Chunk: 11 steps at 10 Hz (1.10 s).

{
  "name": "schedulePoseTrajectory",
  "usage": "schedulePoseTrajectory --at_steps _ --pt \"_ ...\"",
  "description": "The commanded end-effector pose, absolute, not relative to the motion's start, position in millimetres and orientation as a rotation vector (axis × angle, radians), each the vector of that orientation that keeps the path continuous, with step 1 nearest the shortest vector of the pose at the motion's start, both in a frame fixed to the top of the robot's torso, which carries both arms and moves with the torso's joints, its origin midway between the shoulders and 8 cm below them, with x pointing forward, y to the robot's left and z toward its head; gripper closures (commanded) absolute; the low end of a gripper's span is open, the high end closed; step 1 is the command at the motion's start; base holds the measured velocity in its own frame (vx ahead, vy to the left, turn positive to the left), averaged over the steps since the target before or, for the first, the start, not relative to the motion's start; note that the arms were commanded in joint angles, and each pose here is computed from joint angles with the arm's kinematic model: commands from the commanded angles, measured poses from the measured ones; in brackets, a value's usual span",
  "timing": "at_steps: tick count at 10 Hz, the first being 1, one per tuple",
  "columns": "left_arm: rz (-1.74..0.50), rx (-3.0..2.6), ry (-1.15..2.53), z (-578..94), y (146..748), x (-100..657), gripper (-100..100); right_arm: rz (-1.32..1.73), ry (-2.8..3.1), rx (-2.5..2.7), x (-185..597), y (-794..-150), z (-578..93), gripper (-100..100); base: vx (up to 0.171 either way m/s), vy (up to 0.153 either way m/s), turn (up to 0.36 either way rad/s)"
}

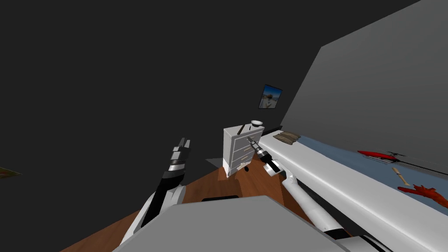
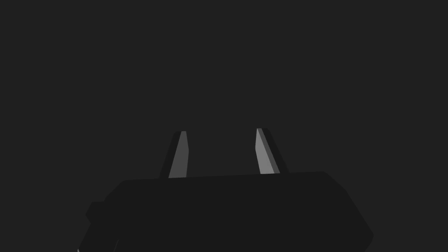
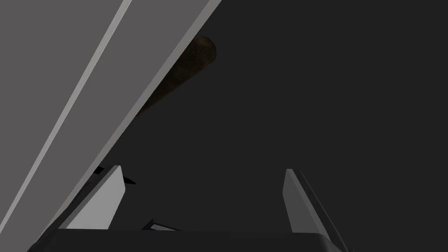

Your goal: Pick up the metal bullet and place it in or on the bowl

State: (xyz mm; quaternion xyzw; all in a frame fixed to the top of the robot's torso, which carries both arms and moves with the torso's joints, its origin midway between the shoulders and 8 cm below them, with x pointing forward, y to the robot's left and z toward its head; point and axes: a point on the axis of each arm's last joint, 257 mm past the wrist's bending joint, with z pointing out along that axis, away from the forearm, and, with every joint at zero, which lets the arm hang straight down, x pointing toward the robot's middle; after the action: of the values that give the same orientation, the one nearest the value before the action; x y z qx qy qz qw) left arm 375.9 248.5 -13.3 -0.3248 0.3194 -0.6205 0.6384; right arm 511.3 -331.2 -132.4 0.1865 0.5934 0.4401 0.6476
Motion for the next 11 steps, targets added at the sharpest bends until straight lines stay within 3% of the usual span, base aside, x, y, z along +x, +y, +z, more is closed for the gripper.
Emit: schedulePoseTrajectory --at_steps 1,11 --pt "-1.416 -0.741 0.729 -13.3 248.5 375.9 0 0.942 1.373 0.386 524.1 -342.7 -129.9 -100 -0.015 0.048 -0.073" --pt "-1.416 -0.741 0.729 -13.4 248.6 375.9 0 0.673 1.473 0.322 566.0 -411.4 -144.2 -100 0.004 0.033 -0.036"
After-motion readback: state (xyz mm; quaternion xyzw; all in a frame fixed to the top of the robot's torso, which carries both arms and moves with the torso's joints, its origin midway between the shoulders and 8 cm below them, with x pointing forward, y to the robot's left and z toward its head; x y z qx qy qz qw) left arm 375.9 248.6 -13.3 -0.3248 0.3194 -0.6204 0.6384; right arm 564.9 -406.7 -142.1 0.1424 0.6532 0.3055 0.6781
